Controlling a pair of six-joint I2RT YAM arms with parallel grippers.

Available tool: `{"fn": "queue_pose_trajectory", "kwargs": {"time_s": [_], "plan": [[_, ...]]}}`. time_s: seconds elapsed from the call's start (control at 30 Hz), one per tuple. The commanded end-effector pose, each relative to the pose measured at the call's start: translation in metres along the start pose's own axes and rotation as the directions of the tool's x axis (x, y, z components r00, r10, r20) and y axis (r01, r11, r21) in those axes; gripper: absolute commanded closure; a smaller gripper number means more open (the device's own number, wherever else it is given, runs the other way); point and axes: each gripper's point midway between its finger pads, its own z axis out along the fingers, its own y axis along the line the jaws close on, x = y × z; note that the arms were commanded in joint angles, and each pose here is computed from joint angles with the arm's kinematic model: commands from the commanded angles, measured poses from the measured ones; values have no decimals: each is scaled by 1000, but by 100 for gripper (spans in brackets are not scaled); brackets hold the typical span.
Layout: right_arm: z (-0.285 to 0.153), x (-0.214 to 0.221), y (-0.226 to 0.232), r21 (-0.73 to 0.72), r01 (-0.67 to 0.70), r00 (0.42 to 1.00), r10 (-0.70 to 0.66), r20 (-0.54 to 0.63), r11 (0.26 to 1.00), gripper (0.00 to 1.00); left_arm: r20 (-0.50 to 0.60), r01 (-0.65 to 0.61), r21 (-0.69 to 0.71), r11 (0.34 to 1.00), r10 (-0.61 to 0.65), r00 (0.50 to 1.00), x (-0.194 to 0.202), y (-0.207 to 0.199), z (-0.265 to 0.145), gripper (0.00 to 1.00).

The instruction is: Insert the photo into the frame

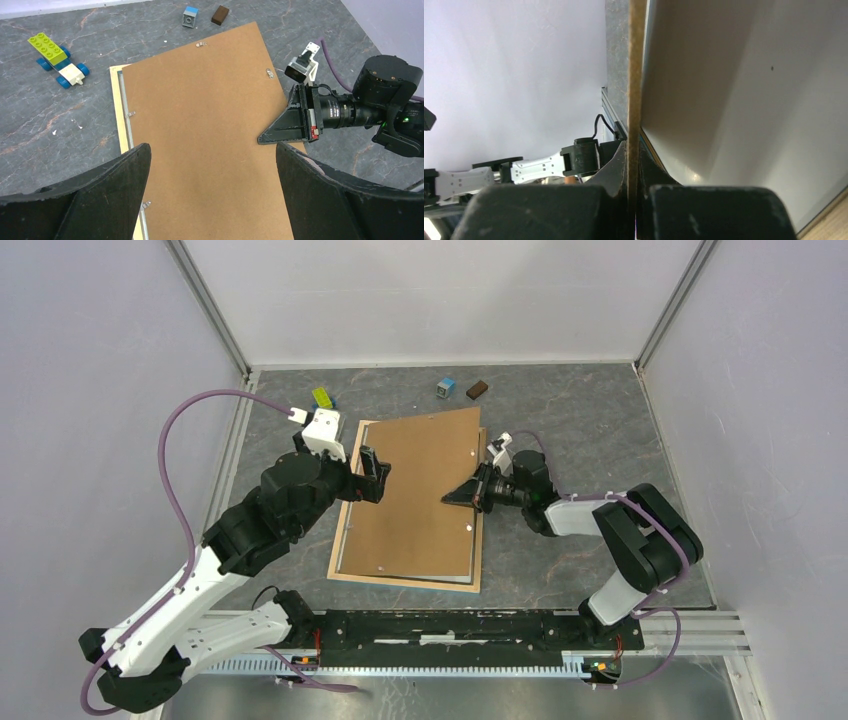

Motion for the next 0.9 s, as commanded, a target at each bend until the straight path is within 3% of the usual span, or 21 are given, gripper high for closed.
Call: {"fn": "queue_pose_trajectory", "kwargs": {"time_s": [0.0, 0.53, 0.67, 0.87], "plan": [[-11, 2, 35, -150, 25, 1000, -26, -1, 988, 100, 36, -5, 14, 1000, 5, 999, -11, -2, 0, 0], [3, 6, 16, -128, 15, 998, -24, -63, 992, 100, 34, -1, 17, 1000, 0, 999, -12, -2, 0, 0], [11, 2, 5, -86, 51, 995, -57, -79, 995, 94, 32, 0, 17, 1000, 0, 999, -11, -2, 0, 0], [21, -3, -23, 39, 123, 987, -118, -113, 992, 75, 35, 4, 17, 1000, -5, 999, -12, -1, 0, 0]]}}
